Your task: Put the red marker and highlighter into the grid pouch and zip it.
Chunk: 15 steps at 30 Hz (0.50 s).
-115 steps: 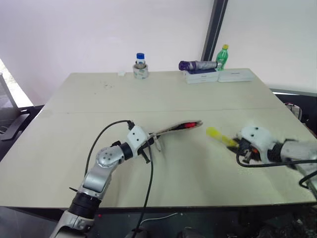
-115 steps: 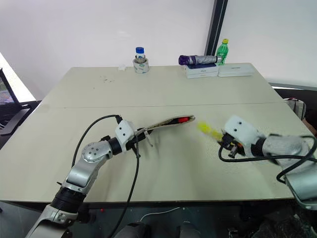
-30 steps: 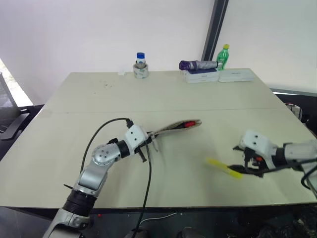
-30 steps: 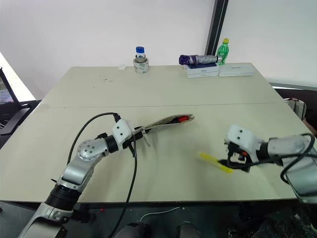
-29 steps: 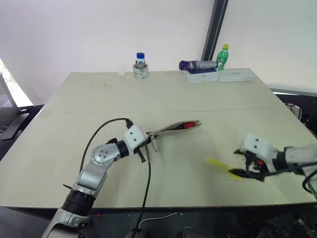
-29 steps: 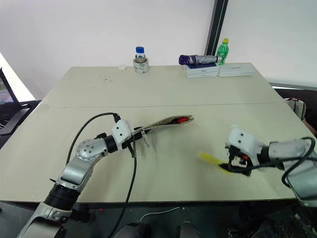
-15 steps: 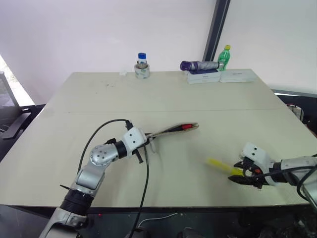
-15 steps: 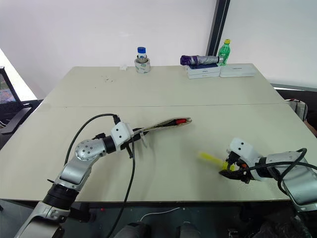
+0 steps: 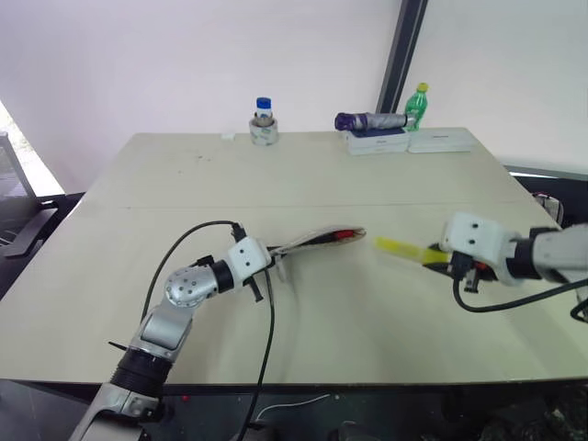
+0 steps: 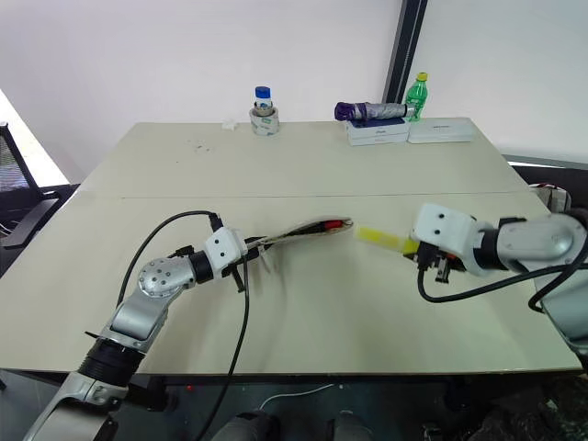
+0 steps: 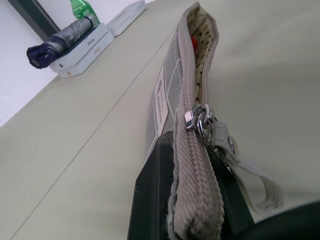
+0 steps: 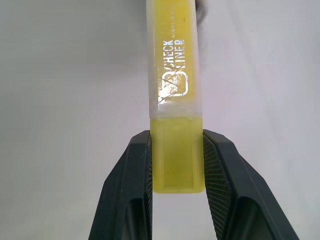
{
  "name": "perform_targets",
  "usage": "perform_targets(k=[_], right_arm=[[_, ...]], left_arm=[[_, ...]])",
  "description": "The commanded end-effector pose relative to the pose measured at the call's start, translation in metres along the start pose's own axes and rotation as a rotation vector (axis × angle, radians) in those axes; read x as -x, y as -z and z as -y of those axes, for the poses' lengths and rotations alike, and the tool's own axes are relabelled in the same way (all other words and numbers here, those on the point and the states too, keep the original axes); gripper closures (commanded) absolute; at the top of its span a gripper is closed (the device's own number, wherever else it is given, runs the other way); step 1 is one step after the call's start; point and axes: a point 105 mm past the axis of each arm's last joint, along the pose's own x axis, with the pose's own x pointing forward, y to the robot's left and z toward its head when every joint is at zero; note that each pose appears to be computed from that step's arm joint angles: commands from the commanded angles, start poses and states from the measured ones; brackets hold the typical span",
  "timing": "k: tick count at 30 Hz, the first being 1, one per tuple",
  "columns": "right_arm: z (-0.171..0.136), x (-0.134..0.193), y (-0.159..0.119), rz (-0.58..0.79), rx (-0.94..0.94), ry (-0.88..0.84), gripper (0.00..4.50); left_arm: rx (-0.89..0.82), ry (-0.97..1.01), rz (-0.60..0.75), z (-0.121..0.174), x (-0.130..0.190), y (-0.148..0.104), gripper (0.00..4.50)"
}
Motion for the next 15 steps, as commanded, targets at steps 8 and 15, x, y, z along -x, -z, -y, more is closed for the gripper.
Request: perform_targets(k=[8,15], right_arm=[[0.008,-0.016,-0.017,0.005,0.12,0.019,3.67],[0.009,-0.029,-0.009,-0.019,0.11,0.014,3.67]], left_arm=[[-0.047,0.003,0.048,0.0,-0.008,-0.016,4.5],[-0.053,0.017,0.063,0.006,-0.009,-0.02,4.5]])
